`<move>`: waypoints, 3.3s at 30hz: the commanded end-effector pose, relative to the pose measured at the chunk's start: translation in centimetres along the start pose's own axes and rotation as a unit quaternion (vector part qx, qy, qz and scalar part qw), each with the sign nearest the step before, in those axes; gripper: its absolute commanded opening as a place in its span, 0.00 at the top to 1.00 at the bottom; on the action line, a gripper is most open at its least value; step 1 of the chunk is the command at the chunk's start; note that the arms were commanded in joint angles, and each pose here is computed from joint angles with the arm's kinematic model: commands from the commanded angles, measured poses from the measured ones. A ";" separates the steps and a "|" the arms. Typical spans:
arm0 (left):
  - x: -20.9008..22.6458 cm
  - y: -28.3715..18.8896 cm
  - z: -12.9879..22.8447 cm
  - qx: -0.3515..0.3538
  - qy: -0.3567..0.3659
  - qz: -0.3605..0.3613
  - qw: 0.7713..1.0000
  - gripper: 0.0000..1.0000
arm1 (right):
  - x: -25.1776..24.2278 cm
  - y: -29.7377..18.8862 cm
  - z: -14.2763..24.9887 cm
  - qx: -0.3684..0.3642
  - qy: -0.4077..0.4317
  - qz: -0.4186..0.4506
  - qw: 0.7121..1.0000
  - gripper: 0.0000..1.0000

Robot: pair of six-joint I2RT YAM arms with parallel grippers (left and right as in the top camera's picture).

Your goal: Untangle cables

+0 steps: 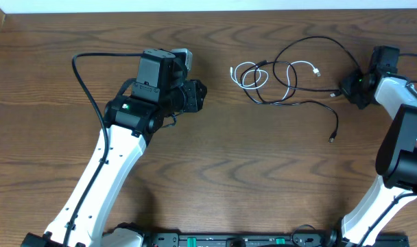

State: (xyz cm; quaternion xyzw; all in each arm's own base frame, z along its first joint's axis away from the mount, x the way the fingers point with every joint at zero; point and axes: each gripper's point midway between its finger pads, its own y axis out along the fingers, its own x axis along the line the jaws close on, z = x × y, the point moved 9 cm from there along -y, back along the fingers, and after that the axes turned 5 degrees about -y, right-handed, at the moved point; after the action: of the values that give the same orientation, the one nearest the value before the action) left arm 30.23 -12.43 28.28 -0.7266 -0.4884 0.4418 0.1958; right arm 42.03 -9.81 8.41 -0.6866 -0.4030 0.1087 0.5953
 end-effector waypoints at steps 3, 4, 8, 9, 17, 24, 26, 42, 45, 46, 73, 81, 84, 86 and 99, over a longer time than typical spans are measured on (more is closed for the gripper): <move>0.0 -0.2 -0.2 -0.006 0.010 -0.005 1.000 0.56 | -2.7 1.3 0.3 0.008 -0.028 0.060 0.998 0.91; 0.0 -0.2 -0.2 -0.006 0.010 -0.005 1.000 0.56 | -3.1 1.2 0.0 0.006 -0.023 0.063 0.998 0.94; 0.0 -0.2 -0.2 -0.006 0.010 -0.005 1.000 0.56 | -6.4 0.6 -1.5 0.002 0.016 0.078 0.997 0.99; 0.0 -0.2 -0.2 -0.006 0.010 -0.005 1.000 0.56 | -7.2 0.4 -1.9 0.001 0.027 0.082 0.996 0.99; 0.0 -0.2 -0.2 -0.006 0.010 -0.005 1.000 0.56 | -17.0 -2.2 -4.2 -0.001 0.148 0.124 0.981 0.99; 0.0 -0.2 -0.2 -0.006 0.010 -0.005 1.000 0.56 | -25.1 -6.5 -5.1 -0.030 0.266 0.143 0.953 0.97; 0.0 -0.2 -0.2 -0.006 0.010 -0.005 1.000 0.56 | -26.2 -8.3 -5.5 -0.051 0.283 0.137 0.948 0.96; 0.0 -0.2 -0.2 -0.006 0.010 -0.005 1.000 0.56 | -21.3 -16.2 -8.9 -0.185 0.154 0.078 0.967 0.63; 0.0 -0.2 -0.2 -0.006 0.010 -0.005 1.000 0.56 | -18.0 -15.2 -8.9 -0.165 0.062 0.027 0.984 0.64; 0.0 -0.2 -0.2 -0.006 0.010 -0.005 1.000 0.56 | -17.1 -15.0 -8.9 -0.161 0.031 0.014 0.986 0.64; 5.2 -1.8 0.1 -0.055 -0.028 -0.287 0.956 0.42 | 7.2 -10.7 2.9 -0.035 -0.457 -0.011 0.889 0.41; 6.8 -0.2 0.7 -0.014 -0.063 -0.307 0.950 0.34 | 9.2 -10.6 7.0 0.065 -0.390 -0.050 0.917 0.41; 6.8 1.1 1.2 0.019 -0.068 -0.284 0.956 0.34 | 9.5 -9.1 8.6 0.101 -0.361 -0.037 0.926 0.39; 6.8 1.7 1.4 0.033 -0.071 -0.277 0.958 0.34 | 9.6 -8.0 9.4 0.117 -0.337 -0.025 0.934 0.38; 7.0 2.0 1.7 0.044 -0.071 -0.282 0.956 0.34 | 9.5 -0.3 12.2 0.135 -0.174 0.070 0.973 0.52</move>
State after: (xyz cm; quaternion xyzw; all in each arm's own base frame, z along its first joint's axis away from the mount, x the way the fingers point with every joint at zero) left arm 30.83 -7.45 22.62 -0.5202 -0.6647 0.4363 0.3118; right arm 40.14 5.18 9.25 -0.5727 -0.4616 0.3431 0.5841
